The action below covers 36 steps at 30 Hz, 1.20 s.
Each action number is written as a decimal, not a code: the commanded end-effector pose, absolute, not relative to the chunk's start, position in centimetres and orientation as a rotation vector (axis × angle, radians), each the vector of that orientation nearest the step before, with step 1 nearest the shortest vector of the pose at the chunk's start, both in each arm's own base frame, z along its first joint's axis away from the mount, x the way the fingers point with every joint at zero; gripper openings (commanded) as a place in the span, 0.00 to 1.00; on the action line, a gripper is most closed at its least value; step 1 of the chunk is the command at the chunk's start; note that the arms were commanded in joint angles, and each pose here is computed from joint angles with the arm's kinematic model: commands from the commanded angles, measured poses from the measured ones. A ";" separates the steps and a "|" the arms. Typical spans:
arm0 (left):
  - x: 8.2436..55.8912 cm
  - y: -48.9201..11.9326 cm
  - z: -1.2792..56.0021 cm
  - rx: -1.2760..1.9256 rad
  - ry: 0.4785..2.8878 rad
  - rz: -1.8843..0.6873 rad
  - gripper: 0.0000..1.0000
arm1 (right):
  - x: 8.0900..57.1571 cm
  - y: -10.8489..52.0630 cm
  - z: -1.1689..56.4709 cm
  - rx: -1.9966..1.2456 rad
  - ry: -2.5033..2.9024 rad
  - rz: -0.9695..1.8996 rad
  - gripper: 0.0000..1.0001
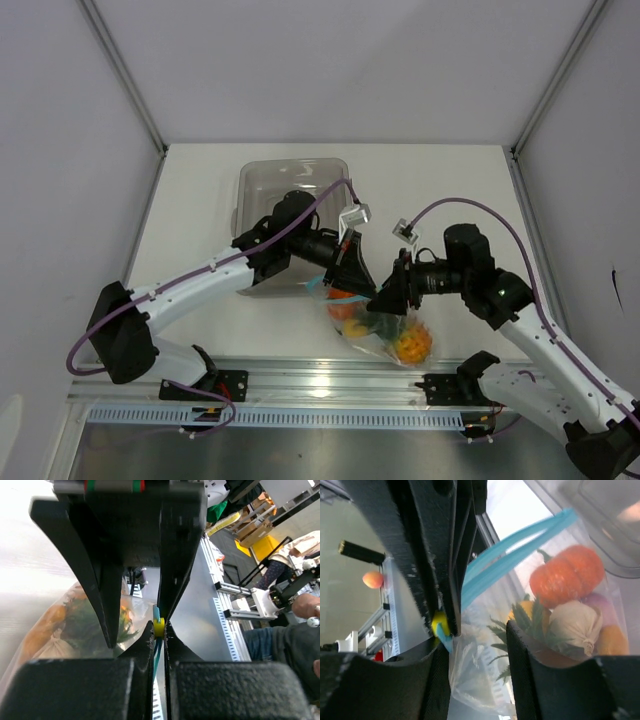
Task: Place the food in the zip-top bag and seal the zipper
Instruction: Zip the zipper food storage bag at the center of the board.
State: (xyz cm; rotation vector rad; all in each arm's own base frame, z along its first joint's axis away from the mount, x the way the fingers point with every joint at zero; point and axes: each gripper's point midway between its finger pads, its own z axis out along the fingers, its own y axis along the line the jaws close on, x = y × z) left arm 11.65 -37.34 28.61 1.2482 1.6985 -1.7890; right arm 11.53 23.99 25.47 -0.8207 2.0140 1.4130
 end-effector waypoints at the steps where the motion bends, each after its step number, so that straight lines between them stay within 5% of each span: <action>1: 14.6 -38.6 32.8 1.124 1.603 -1.673 0.01 | 9.4 25.3 25.3 -0.917 2.013 1.473 0.46; 7: 16.1 -38.9 32.9 1.030 1.681 -1.610 0.01 | 10.3 25.5 24.7 -0.859 2.006 1.365 0.37; 10: 16.0 -38.9 33.1 1.031 1.671 -1.626 0.01 | 10.8 25.4 24.8 -0.821 1.985 1.346 0.20; 11: 15.8 -38.9 33.0 1.037 1.670 -1.632 0.01 | 11.4 25.3 24.8 -0.788 1.981 1.314 0.00; 18: 15.5 -38.2 31.8 1.081 1.663 -1.637 0.06 | 11.8 24.9 25.6 -0.725 1.933 1.300 0.00; 20: 15.0 -37.8 31.8 1.095 1.641 -1.647 0.31 | 11.8 24.9 25.0 -0.724 1.949 1.295 0.00; 23: 14.4 -37.2 31.2 1.124 1.609 -1.643 0.51 | 11.6 25.0 25.0 -0.726 1.938 1.316 0.00; 36: 13.0 -35.2 27.7 1.188 1.615 -1.522 0.62 | 12.5 25.1 24.7 -0.682 1.976 1.306 0.00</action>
